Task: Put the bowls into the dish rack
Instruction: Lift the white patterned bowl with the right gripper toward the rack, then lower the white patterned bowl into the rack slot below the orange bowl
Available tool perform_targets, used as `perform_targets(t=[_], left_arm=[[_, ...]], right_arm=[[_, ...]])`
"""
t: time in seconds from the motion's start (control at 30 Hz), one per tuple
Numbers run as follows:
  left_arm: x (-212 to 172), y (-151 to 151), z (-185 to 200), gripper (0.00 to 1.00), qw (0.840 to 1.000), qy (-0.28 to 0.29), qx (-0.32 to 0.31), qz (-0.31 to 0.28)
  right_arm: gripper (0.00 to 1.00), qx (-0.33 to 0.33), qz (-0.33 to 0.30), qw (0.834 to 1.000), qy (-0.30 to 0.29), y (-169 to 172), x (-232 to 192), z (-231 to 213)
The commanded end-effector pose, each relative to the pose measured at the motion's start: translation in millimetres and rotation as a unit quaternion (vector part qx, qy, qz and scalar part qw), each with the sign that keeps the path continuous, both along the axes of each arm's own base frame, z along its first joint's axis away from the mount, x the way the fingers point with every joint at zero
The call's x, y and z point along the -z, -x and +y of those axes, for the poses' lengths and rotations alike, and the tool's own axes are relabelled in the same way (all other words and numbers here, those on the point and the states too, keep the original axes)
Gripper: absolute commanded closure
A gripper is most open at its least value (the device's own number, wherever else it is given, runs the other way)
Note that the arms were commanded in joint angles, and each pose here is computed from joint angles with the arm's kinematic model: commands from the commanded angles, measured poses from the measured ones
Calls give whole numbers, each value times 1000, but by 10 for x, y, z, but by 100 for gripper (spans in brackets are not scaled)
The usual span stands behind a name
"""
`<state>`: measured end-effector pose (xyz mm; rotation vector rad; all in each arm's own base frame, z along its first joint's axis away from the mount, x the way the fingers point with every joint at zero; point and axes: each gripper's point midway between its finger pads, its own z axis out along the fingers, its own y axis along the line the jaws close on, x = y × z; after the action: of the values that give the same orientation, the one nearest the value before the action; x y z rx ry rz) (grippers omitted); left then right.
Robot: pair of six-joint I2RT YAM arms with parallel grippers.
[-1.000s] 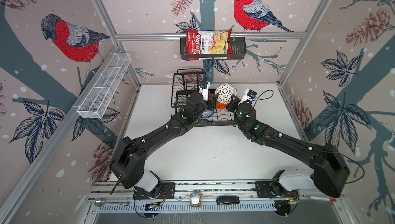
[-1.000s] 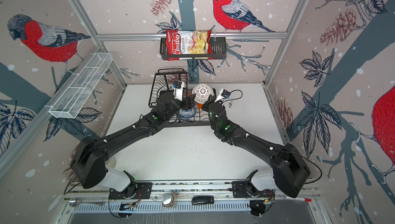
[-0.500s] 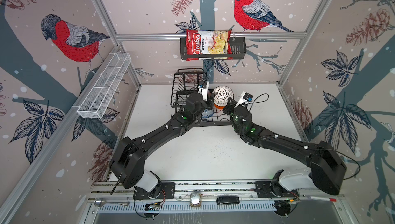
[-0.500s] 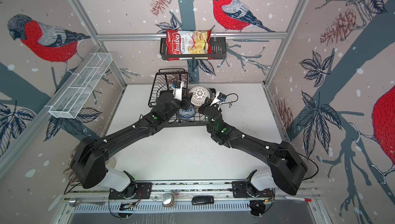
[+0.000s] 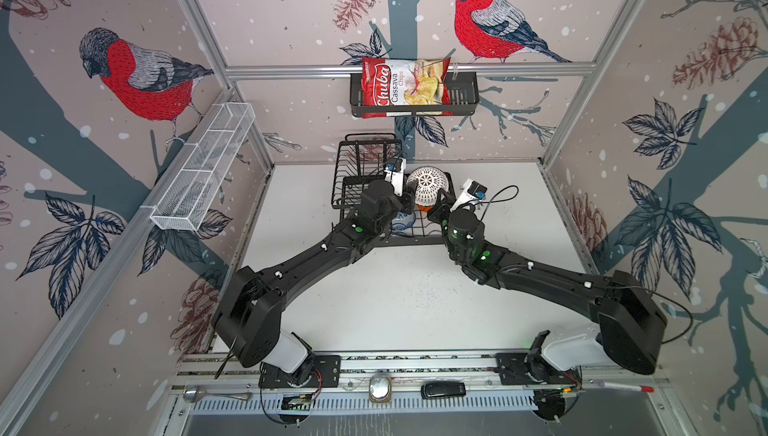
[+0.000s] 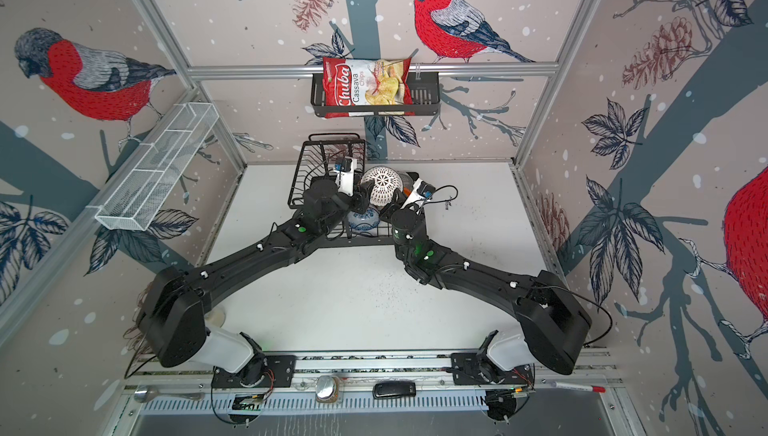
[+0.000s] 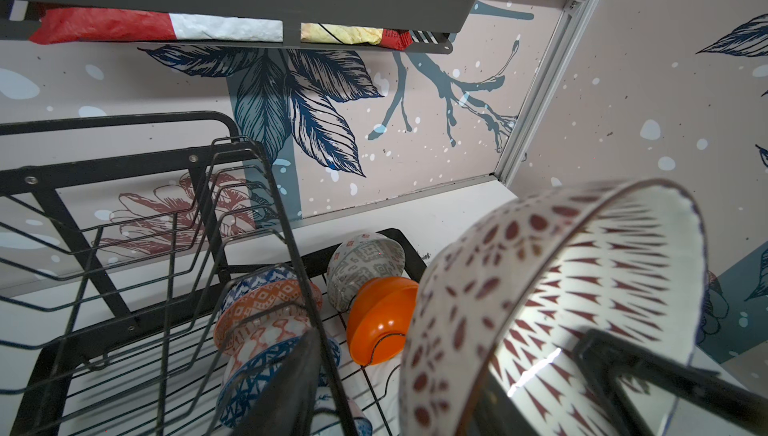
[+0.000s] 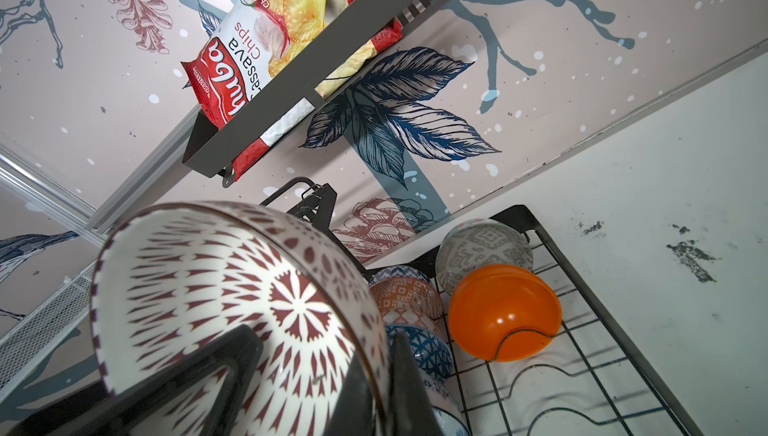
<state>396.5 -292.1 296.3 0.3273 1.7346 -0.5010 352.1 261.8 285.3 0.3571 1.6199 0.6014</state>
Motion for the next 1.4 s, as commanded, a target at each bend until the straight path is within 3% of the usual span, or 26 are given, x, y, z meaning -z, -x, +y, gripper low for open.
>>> perform_targets(t=[0.0, 0.27, 0.37, 0.43, 0.57, 0.77, 0.97, 1.13, 1.37], left_arm=[[-47, 51, -45, 100, 1000, 17, 17, 1], [-130, 53, 89, 100, 1000, 23, -11, -17], [-166, 56, 145, 100, 999, 25, -21, -24], [-168, 59, 154, 100, 999, 26, -23, -25], [-127, 51, 116, 100, 999, 26, -17, -18], [-114, 40, 122, 100, 999, 23, -19, -17], [-100, 33, 122, 100, 999, 23, -20, -15], [-80, 16, 118, 100, 999, 23, -20, -11], [-101, 23, 139, 99, 999, 19, -22, -14]], right_arm=[[95, 15, -19, 999, -34, -32, -182, -23], [75, 16, -10, 999, -35, -68, -174, -10], [73, 13, -9, 999, -36, -72, -193, -5], [73, 13, -9, 999, -35, -80, -186, -7], [91, -1, -14, 1000, -25, -141, -144, 32], [91, 48, 28, 998, -10, -295, 40, -178], [83, 52, 121, 991, -26, -567, 427, -515], [63, 20, 194, 981, -15, -708, 788, -508], [44, -16, 230, 973, 5, -788, 991, -333]])
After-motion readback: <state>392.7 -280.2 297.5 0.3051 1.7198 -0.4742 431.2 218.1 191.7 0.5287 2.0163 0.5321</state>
